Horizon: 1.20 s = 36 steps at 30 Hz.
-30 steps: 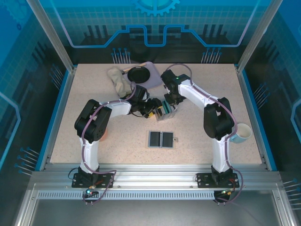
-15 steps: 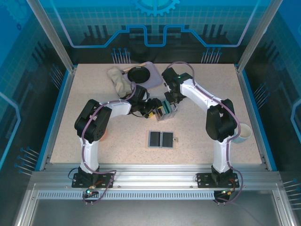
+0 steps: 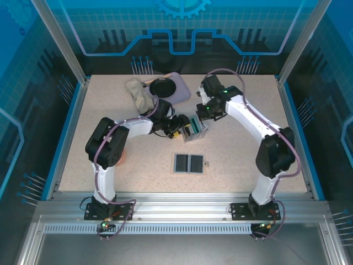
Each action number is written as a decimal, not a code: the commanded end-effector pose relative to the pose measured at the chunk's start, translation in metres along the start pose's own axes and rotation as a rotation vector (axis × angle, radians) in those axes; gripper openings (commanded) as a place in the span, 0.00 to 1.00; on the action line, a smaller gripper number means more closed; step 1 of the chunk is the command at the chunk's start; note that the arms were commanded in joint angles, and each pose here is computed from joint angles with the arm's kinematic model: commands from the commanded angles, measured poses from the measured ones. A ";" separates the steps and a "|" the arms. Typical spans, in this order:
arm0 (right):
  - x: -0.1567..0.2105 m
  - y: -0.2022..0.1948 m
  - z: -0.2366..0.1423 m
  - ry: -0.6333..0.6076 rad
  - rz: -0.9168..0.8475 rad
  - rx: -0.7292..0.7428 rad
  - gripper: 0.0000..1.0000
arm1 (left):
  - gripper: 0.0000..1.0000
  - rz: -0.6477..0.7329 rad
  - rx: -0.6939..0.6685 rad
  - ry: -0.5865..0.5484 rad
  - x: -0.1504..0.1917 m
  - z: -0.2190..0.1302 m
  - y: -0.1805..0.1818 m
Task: Put the credit cards into the card holder
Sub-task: Pick up the credit card from the storage box.
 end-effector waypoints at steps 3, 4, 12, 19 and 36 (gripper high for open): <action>0.000 -0.009 -0.035 -0.130 0.195 -0.308 0.04 | 0.77 0.085 0.082 -0.071 0.007 -0.047 -0.032; 0.002 -0.012 -0.039 -0.147 0.221 -0.351 0.04 | 0.78 0.092 0.105 -0.081 0.010 -0.054 -0.036; 0.006 -0.018 -0.062 -0.221 0.345 -0.608 0.04 | 0.79 0.158 0.400 -0.044 0.027 -0.089 -0.078; 0.004 -0.009 -0.063 -0.204 0.378 -0.744 0.05 | 0.75 0.192 0.556 0.004 0.031 -0.092 -0.109; 0.009 -0.021 -0.057 -0.154 0.399 -0.778 0.20 | 0.00 0.259 0.592 0.025 0.031 -0.100 -0.124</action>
Point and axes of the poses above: each hand's point on the last joint's axis, 136 mm out from that joint toward the fingers, its own z axis out along the fingers, its own y axis along the line the jaws close on, x = y × z, the point moved 8 cm from there along -z, back along the fingers, and after that the axes turned 1 degree about z, right-handed, at the moved point
